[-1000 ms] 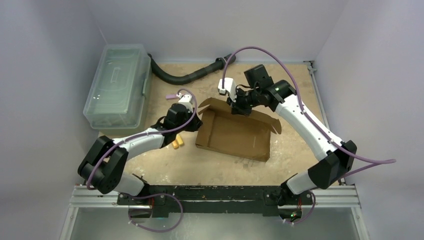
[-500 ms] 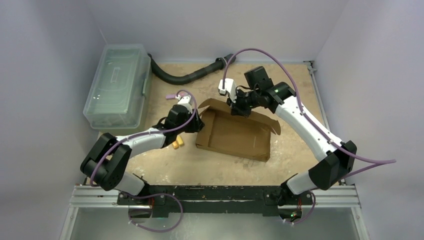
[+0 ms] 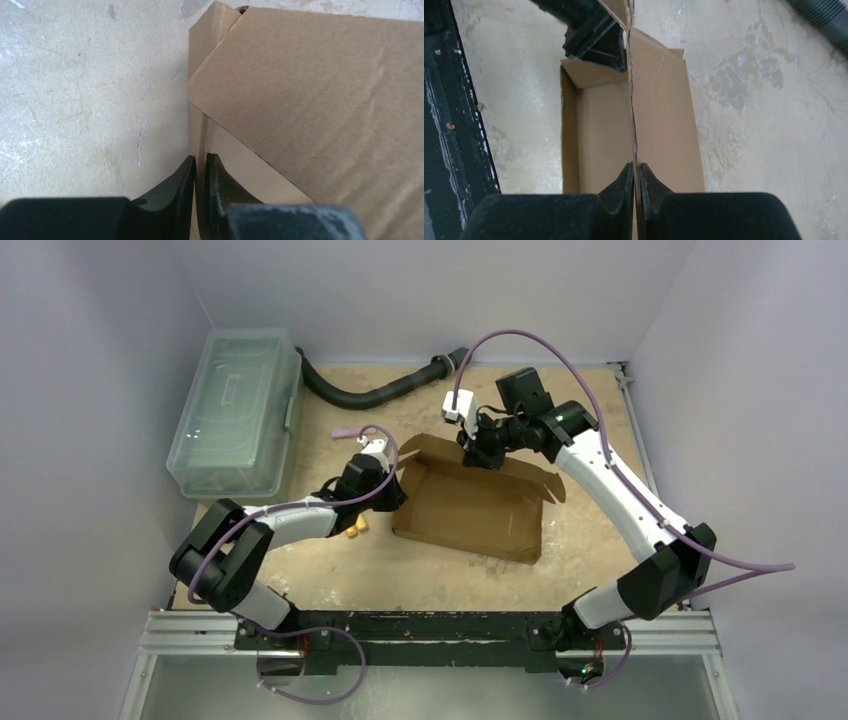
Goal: Fold the paper box
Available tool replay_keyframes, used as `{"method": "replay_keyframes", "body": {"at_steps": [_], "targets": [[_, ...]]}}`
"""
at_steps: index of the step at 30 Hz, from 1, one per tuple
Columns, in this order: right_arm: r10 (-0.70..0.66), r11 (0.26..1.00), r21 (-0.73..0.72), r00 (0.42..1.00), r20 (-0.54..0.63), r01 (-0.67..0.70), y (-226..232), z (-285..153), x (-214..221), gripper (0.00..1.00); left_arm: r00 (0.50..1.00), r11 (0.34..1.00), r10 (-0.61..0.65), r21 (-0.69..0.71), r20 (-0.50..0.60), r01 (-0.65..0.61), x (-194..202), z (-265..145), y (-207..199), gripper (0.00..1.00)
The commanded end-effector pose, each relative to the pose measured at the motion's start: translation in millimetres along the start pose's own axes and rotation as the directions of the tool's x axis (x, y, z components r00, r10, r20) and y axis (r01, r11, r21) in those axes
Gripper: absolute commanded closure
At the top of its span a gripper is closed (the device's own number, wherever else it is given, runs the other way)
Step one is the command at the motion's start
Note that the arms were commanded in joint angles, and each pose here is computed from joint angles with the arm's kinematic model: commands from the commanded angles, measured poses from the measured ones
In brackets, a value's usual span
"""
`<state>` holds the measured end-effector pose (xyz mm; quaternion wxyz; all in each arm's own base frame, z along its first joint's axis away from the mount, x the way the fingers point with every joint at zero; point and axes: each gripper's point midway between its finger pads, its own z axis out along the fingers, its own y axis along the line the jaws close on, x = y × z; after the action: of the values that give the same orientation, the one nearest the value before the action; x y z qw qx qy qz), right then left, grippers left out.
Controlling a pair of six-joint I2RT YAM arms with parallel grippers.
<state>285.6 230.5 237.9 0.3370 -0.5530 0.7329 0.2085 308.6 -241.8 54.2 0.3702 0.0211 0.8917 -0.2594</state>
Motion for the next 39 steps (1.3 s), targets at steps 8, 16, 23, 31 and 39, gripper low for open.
{"method": "replay_keyframes", "body": {"at_steps": [8, 16, 23, 31, 39], "targets": [[0.024, 0.986, 0.163, 0.995, 0.101, -0.041, -58.2, -21.1, -39.6, 0.67, 0.986, 0.976, 0.13, -0.164, -0.106, -0.147, 17.4, 0.5, 24.5, 1.0], [0.082, 0.977, 0.189, 0.991, 0.108, -0.102, -77.6, -17.8, -20.9, 0.97, 0.988, 0.976, 0.127, -0.166, -0.09, -0.141, 14.8, -3.8, 24.1, 0.92], [0.183, 0.944, 0.256, 0.975, 0.125, -0.21, -94.2, -12.8, 6.0, 1.0, 0.989, 0.985, 0.113, -0.123, -0.097, -0.124, 22.9, 0.7, 19.3, 1.0], [0.213, 0.963, 0.131, 0.964, 0.162, -0.235, -76.1, 4.9, 6.4, 1.0, 0.985, 0.98, 0.144, -0.122, -0.1, -0.156, 12.2, 2.7, 13.8, 0.87], [0.18, 0.981, 0.033, 0.966, 0.187, -0.189, -55.3, 4.0, 0.9, 1.0, 0.98, 0.97, 0.149, -0.174, -0.136, -0.171, 8.4, 3.5, 17.7, 0.73]]}}
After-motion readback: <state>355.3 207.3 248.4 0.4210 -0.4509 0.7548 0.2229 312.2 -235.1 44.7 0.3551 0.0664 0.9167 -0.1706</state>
